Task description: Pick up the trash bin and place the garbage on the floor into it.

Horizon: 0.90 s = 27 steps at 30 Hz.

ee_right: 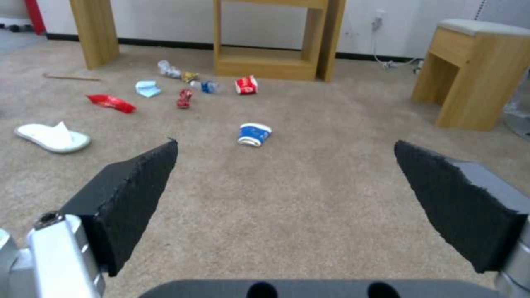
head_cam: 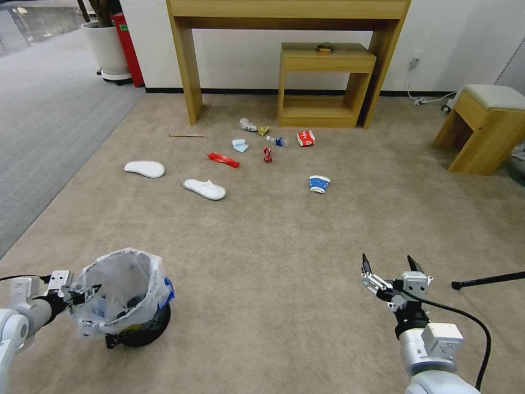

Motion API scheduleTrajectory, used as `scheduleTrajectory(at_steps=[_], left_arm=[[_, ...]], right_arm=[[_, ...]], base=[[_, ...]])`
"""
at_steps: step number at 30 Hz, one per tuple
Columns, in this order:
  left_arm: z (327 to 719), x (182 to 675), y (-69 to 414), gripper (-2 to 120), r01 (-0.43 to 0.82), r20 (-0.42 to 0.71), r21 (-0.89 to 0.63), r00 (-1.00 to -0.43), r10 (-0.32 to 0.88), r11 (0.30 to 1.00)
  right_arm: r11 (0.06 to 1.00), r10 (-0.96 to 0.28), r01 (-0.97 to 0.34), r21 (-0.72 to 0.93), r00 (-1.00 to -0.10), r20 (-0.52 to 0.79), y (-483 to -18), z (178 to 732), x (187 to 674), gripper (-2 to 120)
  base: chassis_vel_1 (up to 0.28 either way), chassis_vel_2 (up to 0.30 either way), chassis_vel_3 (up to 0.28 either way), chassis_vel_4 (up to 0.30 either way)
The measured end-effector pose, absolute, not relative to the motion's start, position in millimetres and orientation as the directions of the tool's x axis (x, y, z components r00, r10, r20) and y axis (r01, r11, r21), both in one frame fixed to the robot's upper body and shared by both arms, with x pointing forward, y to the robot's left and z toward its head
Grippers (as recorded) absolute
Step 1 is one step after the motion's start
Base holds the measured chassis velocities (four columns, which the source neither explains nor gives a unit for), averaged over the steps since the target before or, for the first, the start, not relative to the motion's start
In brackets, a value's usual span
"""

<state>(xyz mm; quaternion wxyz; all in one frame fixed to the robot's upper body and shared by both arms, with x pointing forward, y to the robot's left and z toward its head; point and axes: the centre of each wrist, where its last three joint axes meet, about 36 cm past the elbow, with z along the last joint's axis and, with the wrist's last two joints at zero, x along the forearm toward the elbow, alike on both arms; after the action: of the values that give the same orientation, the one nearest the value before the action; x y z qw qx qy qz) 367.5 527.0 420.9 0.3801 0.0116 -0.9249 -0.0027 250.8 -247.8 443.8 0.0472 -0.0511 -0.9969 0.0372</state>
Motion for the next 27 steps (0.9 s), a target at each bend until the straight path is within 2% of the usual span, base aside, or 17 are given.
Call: scheduleTrajectory(at_steps=[2, 5, 11, 16, 18, 27], left_arm=[[421, 367, 526, 11, -0.022, 0.702, 0.014, -0.712, -0.025, 1.0], [419, 365, 525, 6, -0.029, 0.7, 0.012, -0.713, -0.029, 1.0], [418, 357, 518, 6, -0.062, 0.692, 0.009, -0.72, -0.05, 0.998], [423, 345, 505, 4, -0.147, 0.664, -0.002, -0.74, -0.108, 0.989], [435, 336, 495, 0, -0.179, 0.63, -0.036, -0.768, -0.116, 0.983], [474, 304, 459, 0, -0.229, 0.524, -0.144, -0.843, -0.122, 0.963]], right_arm=[[0.991, 0.11, 0.103, -0.079, -0.99, 0.089, -247, 444, 251, 100], [0.991, 0.115, 0.109, -0.081, -0.989, 0.087, -247, 444, 251, 100], [0.99, 0.124, 0.118, -0.083, -0.989, 0.081, -248, 446, 253, 100], [0.988, 0.134, 0.128, -0.083, -0.988, 0.073, -250, 448, 256, 100], [0.988, 0.14, 0.135, -0.08, -0.988, 0.066, -250, 451, 257, 100], [0.984, 0.159, 0.154, -0.091, -0.986, 0.041, -256, 460, 259, 100]], base=[[0.0, 0.0, 0.0, 0.0], [0.0, 0.0, 0.0, 0.0], [0.0, 0.0, 0.0, 0.0], [0.0, 0.0, 0.0, 0.0], [0.0, 0.0, 0.0, 0.0], [0.0, 0.0, 0.0, 0.0]])
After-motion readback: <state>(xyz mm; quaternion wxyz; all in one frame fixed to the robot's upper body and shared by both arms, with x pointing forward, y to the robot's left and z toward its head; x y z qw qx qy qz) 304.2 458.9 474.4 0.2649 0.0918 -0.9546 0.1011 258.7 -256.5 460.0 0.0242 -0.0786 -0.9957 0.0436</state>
